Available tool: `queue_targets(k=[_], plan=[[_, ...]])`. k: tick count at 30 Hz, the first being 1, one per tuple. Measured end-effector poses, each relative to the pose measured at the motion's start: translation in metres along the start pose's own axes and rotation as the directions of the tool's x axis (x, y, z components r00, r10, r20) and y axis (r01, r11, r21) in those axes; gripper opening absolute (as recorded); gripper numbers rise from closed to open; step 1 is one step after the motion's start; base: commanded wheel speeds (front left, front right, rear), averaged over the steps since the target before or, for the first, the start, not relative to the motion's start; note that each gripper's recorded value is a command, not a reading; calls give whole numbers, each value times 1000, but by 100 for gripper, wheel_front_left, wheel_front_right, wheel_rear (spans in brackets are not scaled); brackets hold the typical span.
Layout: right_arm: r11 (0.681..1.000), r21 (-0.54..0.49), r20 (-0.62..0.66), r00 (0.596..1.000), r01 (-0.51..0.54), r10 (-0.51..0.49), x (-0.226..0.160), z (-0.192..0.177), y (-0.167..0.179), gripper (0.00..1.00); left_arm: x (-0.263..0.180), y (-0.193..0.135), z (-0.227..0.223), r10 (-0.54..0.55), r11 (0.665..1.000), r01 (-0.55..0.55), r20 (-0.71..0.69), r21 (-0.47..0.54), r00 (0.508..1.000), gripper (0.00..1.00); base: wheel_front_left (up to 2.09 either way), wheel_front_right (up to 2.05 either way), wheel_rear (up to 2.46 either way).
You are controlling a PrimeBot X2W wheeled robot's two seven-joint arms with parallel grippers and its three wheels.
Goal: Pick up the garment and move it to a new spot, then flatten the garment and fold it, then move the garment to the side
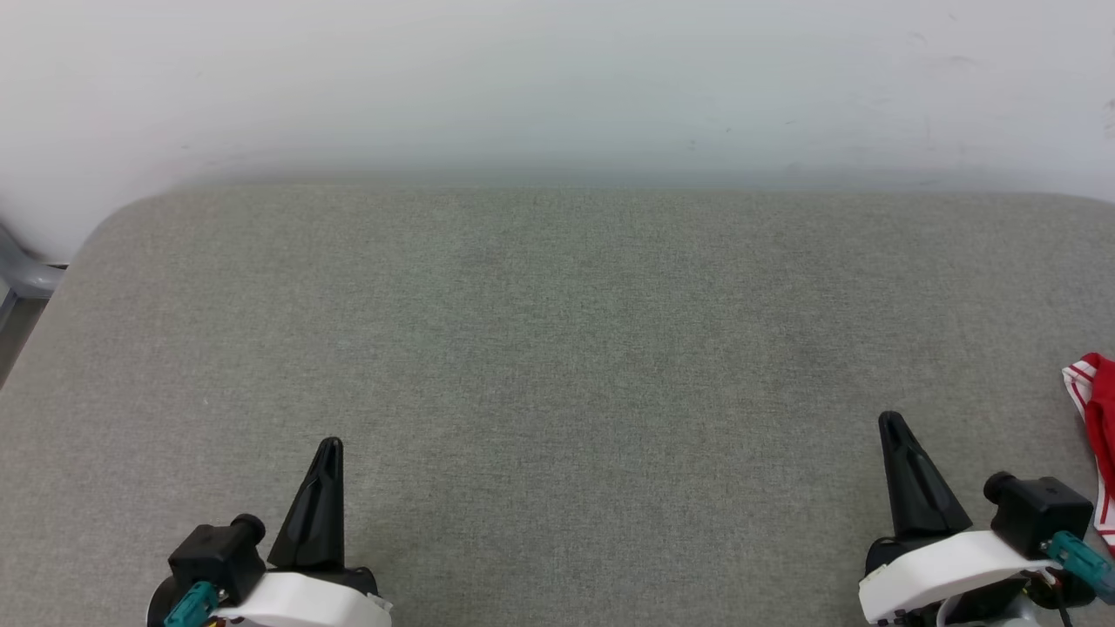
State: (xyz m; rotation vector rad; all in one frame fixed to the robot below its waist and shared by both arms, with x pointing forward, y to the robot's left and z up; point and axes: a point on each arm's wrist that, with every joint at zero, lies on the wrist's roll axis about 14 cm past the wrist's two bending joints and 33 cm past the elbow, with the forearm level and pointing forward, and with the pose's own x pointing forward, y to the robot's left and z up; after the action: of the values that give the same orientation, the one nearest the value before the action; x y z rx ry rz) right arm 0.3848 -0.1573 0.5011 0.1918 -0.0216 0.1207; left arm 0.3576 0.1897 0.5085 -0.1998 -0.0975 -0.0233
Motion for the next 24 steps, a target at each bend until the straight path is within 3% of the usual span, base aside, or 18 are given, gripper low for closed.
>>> queue_targets(k=[11, 12, 24], plan=[[980, 192, -31, 998, 51, -46, -3, -6, -9, 0, -2, 8, -10, 49, 980, -57, -45, -193, 998, 0, 0, 0, 0], [968, 243, -37, 998, 63, -56, -3, -7, -11, 0, -1, 9, -11, 59, 968, -70, -52, -242, 997, 0, 0, 0, 0], [903, 418, -54, 995, 103, -88, -5, -9, -19, 0, 3, 14, -13, 84, 904, -108, -77, -413, 993, 0, 0, 0, 0]])
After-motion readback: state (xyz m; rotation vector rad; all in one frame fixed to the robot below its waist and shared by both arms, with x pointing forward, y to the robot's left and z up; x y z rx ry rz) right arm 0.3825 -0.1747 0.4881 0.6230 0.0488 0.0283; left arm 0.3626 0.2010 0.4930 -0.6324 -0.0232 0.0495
